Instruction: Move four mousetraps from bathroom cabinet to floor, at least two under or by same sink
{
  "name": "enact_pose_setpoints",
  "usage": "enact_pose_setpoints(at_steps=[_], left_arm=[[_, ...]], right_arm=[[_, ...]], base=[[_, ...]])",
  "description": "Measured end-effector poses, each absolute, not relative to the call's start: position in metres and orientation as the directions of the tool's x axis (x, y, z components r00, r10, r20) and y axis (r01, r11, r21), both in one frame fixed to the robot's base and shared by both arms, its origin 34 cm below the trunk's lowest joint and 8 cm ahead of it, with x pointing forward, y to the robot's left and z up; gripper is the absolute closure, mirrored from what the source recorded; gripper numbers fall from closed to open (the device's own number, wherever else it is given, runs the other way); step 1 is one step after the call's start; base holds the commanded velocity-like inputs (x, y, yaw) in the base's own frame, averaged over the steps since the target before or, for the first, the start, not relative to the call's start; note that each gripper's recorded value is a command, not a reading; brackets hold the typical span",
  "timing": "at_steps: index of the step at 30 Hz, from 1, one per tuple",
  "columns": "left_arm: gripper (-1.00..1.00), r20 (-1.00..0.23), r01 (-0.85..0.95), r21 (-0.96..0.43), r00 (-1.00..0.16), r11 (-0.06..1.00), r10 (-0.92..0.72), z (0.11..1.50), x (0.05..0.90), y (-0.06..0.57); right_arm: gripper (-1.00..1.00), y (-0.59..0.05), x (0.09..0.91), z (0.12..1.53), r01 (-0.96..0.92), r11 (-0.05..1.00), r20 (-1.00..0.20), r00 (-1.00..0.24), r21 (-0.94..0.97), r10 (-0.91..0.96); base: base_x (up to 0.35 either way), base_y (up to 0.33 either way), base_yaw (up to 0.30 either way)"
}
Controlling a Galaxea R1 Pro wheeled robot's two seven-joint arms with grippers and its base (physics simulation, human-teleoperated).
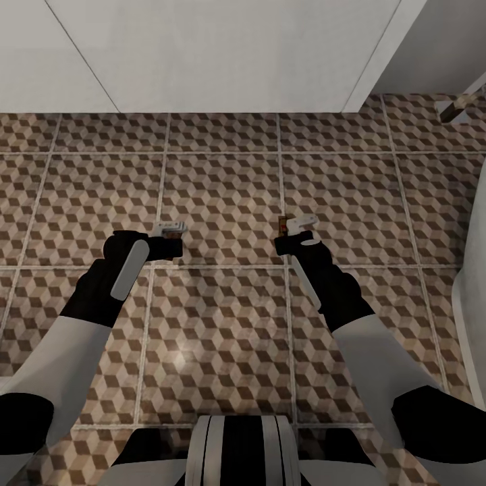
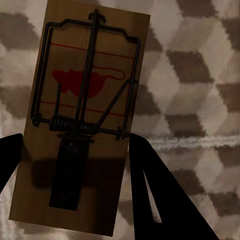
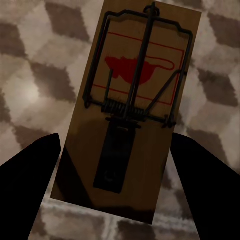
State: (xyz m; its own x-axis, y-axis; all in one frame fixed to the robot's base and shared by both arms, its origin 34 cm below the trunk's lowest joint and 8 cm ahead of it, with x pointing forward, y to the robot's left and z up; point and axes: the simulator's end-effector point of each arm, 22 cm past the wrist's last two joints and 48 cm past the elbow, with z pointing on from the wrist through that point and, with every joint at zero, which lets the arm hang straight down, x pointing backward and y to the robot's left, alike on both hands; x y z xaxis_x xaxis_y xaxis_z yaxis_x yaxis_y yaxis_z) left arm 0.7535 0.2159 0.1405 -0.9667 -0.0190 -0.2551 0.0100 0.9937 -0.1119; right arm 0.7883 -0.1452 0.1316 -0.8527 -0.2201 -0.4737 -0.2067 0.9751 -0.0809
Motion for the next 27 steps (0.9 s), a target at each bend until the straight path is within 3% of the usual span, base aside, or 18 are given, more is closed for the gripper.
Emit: enact_pose_setpoints(at_steps=[27], left_arm=[[1.00, -0.253, 0.012, -0.108, -0.967, 0.994, -0.016, 0.1396, 0.7527, 0.2169]], right_arm=[[1.00, -0.1441, 0.7871, 0.1309, -0.208, 0.975, -0.475, -0.852, -0.077, -0.219]], base=[[0.080, 0.022, 0.000]])
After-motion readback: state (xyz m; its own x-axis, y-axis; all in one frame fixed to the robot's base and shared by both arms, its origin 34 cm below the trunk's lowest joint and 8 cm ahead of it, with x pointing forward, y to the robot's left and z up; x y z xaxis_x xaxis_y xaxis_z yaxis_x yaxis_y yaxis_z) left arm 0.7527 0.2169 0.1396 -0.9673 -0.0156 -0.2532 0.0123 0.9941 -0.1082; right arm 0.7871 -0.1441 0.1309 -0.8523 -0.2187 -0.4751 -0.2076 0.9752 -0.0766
